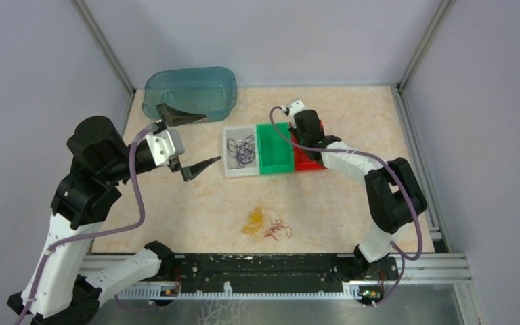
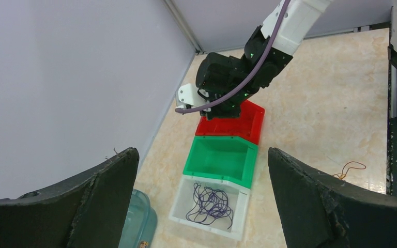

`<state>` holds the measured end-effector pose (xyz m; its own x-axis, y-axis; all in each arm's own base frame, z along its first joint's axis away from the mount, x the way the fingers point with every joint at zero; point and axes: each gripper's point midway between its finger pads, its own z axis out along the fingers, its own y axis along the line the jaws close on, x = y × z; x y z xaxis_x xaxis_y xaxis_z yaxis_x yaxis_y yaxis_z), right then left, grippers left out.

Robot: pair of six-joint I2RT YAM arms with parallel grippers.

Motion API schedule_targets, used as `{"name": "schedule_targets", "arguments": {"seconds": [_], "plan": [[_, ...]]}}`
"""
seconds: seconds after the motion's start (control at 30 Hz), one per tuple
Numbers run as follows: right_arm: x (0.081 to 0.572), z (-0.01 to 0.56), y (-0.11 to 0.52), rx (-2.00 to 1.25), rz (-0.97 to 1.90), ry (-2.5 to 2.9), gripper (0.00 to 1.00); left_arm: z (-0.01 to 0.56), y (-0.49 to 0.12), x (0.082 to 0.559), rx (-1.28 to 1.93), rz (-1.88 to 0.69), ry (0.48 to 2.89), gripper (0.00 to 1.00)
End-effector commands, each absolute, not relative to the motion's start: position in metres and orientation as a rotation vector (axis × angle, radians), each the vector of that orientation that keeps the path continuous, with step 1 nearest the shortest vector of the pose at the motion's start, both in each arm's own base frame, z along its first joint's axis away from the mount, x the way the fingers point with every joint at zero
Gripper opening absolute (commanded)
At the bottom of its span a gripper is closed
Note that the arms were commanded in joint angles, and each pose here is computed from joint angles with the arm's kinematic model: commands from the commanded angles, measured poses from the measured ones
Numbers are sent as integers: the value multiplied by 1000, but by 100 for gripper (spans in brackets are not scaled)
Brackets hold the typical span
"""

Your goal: Untangle the cables

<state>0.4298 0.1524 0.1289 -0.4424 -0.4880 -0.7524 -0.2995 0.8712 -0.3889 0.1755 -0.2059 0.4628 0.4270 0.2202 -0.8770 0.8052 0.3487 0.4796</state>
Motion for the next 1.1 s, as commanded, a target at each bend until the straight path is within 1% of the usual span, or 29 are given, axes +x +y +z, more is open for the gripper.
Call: {"name": "schedule_targets", "arguments": {"seconds": [0.0, 0.2, 0.4, 0.43, 0.57, 0.63, 0.67, 0.73, 0.83, 0.97, 1.07], "plan": [[429, 95, 159, -537, -164, 2160, 0, 476, -207, 172, 1176, -513, 1061, 100], [431, 70, 147, -473, -212, 2238, 0, 476, -208, 173, 1178, -511, 1062, 100], [431, 67, 137, -435, -241, 2249, 0, 473, -210, 176, 1183, -514, 1066, 100], [431, 70, 136, -435, -242, 2245, 3, 473, -211, 176, 1183, -516, 1066, 100], [433, 100, 137, -395, -191, 2189, 31, 472, -212, 178, 1184, -515, 1066, 100], [435, 121, 137, -363, -155, 2168, 41, 473, -212, 177, 1188, -515, 1062, 100], [435, 128, 137, -356, -142, 2161, 44, 473, -212, 177, 1188, -516, 1060, 100], [433, 153, 140, -349, -99, 2120, 49, 472, -212, 177, 1189, -516, 1062, 100], [430, 172, 141, -345, -60, 2077, 53, 471, -212, 178, 1190, -514, 1067, 100], [430, 187, 144, -300, -8, 2049, 53, 469, -212, 177, 1191, -516, 1070, 100], [436, 200, 162, -297, 108, 1999, 53, 468, -212, 177, 1192, -516, 1071, 100]]}}
